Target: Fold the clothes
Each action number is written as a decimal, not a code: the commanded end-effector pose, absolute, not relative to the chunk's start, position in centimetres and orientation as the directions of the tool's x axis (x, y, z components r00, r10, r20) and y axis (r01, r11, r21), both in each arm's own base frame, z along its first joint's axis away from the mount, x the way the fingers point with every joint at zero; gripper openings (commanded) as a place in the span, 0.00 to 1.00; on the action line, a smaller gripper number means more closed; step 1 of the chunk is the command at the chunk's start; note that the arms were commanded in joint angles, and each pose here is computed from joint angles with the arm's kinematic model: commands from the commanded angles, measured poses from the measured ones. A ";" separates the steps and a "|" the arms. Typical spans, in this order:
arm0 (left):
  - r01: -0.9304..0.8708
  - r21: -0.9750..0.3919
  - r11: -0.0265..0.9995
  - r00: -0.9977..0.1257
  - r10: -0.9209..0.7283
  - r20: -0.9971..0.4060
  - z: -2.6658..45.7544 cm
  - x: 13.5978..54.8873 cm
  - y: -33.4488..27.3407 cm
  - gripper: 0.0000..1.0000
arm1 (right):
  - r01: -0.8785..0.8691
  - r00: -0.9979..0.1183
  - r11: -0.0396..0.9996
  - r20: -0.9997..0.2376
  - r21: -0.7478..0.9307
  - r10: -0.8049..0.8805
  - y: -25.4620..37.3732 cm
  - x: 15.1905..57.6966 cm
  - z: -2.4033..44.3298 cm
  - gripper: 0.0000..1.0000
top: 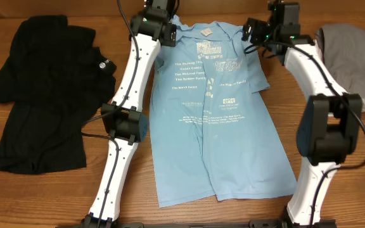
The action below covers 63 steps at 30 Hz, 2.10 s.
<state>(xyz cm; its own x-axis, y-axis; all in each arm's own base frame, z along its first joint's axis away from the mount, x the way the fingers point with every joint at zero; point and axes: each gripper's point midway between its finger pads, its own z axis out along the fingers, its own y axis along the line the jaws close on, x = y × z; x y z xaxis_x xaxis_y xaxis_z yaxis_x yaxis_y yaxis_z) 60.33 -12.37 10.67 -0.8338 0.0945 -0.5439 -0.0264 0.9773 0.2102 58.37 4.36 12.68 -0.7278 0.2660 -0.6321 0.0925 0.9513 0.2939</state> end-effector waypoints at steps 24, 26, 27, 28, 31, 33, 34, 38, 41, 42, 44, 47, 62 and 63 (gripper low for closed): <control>0.259 0.107 0.960 -0.837 0.279 -0.470 7.1 60.3 -14.9 0.88 | -0.018 -0.863 0.916 -0.469 0.401 0.188 11.0 49.1 17.2 1.00; 0.284 0.104 0.953 -0.846 0.300 -0.441 5.7 59.9 -15.0 0.87 | -0.022 -0.862 0.916 -0.471 0.401 0.186 11.1 49.1 17.2 1.00; 0.285 0.104 0.953 -0.852 0.301 -0.428 5.1 59.7 -14.9 0.87 | -0.021 -0.862 0.916 -0.471 0.401 0.186 11.1 49.1 17.2 1.00; 0.285 0.104 0.953 -0.857 0.302 -0.417 4.6 59.5 -14.8 0.86 | -0.021 -0.863 0.916 -0.470 0.401 0.186 11.1 49.1 17.2 1.00; 0.279 0.104 0.955 -0.870 0.297 -0.392 3.1 59.2 -14.2 0.83 | -0.020 -0.864 0.916 -0.469 0.400 0.186 11.1 49.1 17.2 1.00; 0.259 0.100 0.961 -0.877 0.278 -0.392 2.7 59.3 -13.8 0.79 | -0.020 -0.864 0.916 -0.468 0.400 0.186 11.1 49.0 17.2 1.00; 0.245 0.097 0.965 -0.880 0.263 -0.396 2.7 59.5 -13.6 0.78 | -0.020 -0.864 0.916 -0.469 0.400 0.186 11.1 49.1 17.2 1.00; 0.178 0.070 0.982 -0.886 0.191 -0.422 3.0 60.2 -12.9 0.57 | -0.021 -0.863 0.916 -0.470 0.400 0.186 11.1 49.1 17.2 1.00; 0.167 0.063 0.984 -0.891 0.178 -0.418 2.9 60.1 -12.9 0.24 | -0.021 -0.863 0.916 -0.470 0.400 0.186 11.1 49.1 17.2 1.00; 0.168 0.063 0.984 -0.892 0.179 -0.416 2.9 60.0 -12.9 0.17 | -0.022 -0.862 0.916 -0.472 0.400 0.186 11.1 49.1 17.2 1.00; 0.168 0.063 0.984 -0.896 0.179 -0.406 2.8 59.8 -12.8 0.08 | -0.023 -0.860 0.916 -0.475 0.400 0.186 11.1 49.2 17.3 1.00; 0.169 0.067 0.983 -0.905 0.181 -0.385 2.6 59.3 -12.7 0.04 | -0.025 -0.858 0.916 -0.479 0.401 0.186 11.1 49.3 17.4 1.00; -0.175 0.330 0.928 -0.892 -0.008 -0.452 15.3 56.2 -2.6 0.04 | -0.018 -0.866 0.917 -0.464 0.399 0.185 11.1 48.9 17.1 1.00; -0.197 0.355 0.914 -0.895 -0.020 -0.445 15.4 55.8 -1.7 0.04 | -0.017 -0.867 0.917 -0.463 0.399 0.185 11.1 48.9 17.1 1.00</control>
<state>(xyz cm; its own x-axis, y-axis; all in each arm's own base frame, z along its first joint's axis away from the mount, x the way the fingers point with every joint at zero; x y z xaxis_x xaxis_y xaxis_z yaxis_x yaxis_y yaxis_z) 56.03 -5.87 9.12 -0.9428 0.0596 -0.3281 -0.0297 0.9650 0.2606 49.07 10.97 17.35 -0.8614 0.1836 -0.4735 -0.0197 0.9196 0.3924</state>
